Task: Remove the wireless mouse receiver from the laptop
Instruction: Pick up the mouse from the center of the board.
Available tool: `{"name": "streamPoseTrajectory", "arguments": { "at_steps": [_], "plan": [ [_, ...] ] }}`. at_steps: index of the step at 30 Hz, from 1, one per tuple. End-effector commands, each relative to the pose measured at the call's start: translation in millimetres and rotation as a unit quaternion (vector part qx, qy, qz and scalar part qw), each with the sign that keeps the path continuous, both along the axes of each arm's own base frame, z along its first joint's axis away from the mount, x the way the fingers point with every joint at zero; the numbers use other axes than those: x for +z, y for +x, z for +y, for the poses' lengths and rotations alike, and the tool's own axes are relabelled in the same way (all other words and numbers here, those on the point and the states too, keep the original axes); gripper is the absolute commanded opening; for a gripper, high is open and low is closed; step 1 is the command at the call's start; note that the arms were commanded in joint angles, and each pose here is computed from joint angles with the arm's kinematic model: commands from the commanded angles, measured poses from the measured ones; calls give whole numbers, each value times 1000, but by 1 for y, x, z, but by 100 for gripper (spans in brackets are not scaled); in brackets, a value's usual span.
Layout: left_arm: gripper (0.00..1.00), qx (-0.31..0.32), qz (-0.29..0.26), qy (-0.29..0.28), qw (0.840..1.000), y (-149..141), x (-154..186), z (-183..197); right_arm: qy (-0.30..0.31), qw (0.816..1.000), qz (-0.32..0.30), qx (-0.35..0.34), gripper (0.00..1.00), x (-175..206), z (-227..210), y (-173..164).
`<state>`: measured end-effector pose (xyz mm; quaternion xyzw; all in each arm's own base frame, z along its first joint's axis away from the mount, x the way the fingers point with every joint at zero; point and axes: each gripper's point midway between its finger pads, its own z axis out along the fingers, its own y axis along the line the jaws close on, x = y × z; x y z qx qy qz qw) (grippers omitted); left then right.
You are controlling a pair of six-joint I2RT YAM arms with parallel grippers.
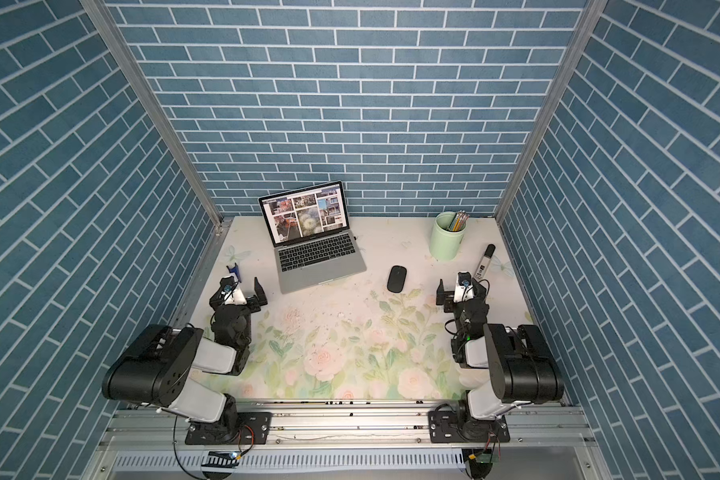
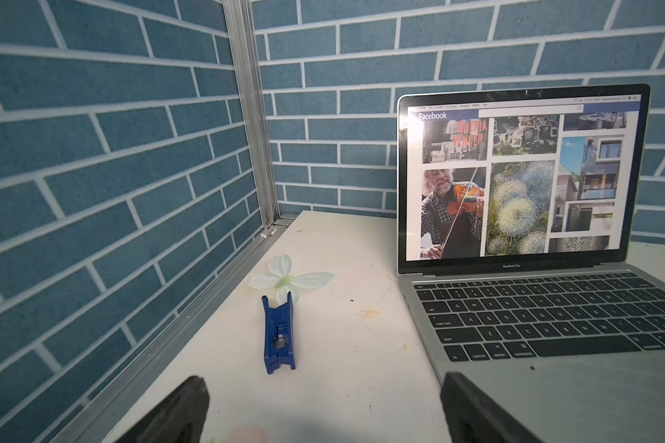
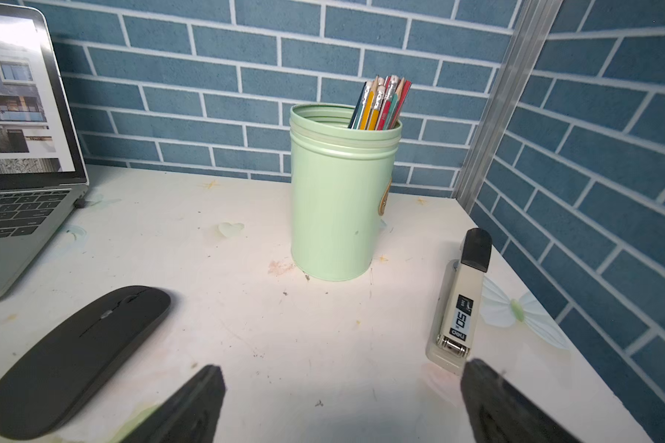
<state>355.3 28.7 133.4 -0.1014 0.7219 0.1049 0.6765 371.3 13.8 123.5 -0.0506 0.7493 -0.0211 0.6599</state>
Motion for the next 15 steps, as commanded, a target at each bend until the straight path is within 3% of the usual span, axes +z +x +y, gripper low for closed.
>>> {"name": "streamPoseTrajectory", "arguments": {
  "at_steps": [1, 15],
  "plan": [
    [100, 0, -9, -6, 1000, 2, 5, 1, 3, 1000, -3, 2, 100, 2, 1, 2],
    [100, -3, -7, -6, 1000, 3, 4, 1, 3, 1000, -1, 3, 100, 1, 1, 3]
  ]
}}
